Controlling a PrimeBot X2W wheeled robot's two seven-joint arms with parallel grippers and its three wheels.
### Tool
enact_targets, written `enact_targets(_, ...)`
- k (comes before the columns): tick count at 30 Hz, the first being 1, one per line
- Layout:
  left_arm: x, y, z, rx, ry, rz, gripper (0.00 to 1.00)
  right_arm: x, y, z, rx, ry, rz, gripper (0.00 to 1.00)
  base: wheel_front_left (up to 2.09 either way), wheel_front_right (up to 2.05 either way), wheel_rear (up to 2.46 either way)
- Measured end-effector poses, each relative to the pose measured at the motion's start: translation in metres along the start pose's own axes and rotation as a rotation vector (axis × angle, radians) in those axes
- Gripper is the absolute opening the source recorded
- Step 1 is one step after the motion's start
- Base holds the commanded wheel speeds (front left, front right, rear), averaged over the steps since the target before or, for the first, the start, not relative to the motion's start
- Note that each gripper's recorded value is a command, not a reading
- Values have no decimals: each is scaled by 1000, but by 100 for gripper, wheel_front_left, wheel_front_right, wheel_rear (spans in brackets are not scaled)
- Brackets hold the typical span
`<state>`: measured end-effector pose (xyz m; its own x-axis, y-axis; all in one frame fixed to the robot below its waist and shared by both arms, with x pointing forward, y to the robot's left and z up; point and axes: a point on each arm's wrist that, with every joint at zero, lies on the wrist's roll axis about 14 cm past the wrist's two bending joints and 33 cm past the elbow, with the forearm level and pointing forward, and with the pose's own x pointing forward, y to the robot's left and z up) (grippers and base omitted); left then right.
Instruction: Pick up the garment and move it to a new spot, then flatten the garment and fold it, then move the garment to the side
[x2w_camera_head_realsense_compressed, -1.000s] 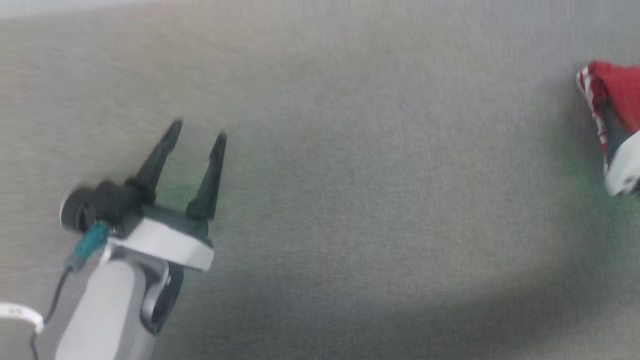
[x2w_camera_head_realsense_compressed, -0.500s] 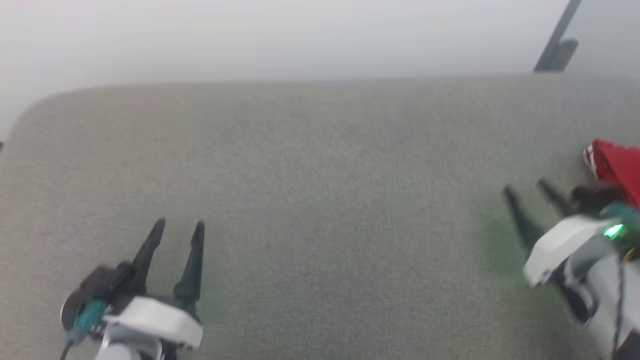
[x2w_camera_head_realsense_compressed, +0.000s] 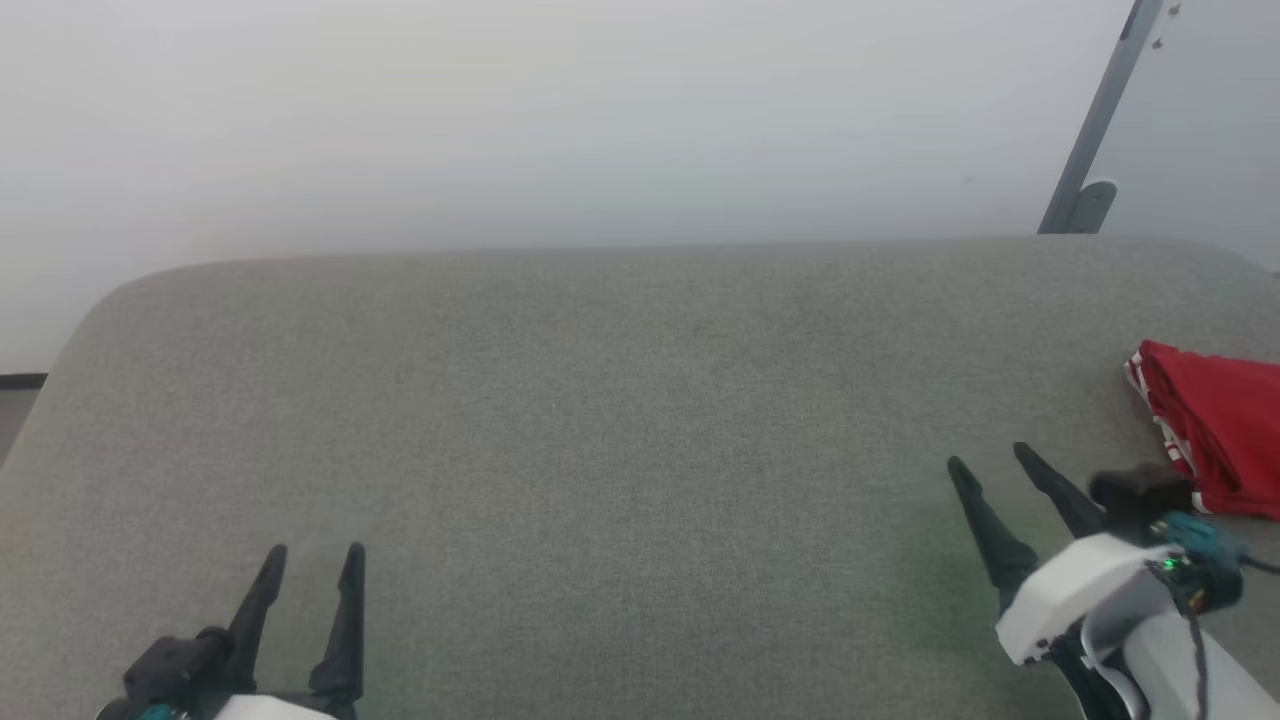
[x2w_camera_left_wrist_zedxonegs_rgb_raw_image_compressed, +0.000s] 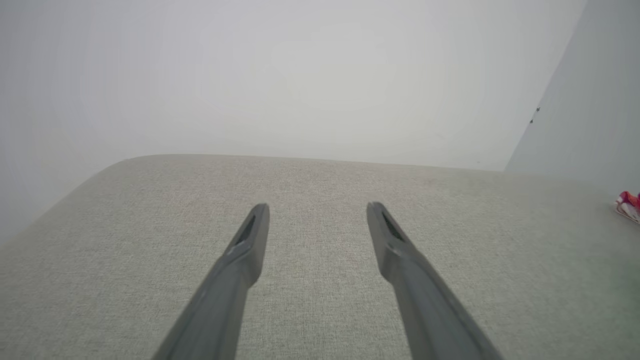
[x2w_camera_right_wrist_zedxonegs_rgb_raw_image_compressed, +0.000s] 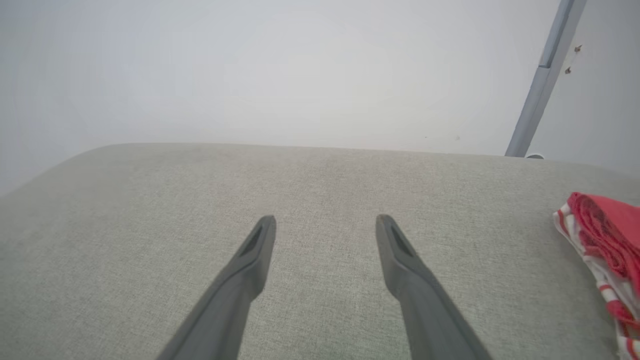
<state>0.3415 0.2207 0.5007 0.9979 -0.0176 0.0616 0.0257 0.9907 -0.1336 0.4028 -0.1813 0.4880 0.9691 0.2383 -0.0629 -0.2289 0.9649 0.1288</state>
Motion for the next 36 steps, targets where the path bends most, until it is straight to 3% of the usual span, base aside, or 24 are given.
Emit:
enact_targets(15,-29,1,10,3,-32,18,100,-47,-22,29,13,-153,-107,100,0,0,0)
enact_targets(36,-36,-2,15,-3,-50,28,100,-65,-11,42,37,-172,-141,100,0,0,0)
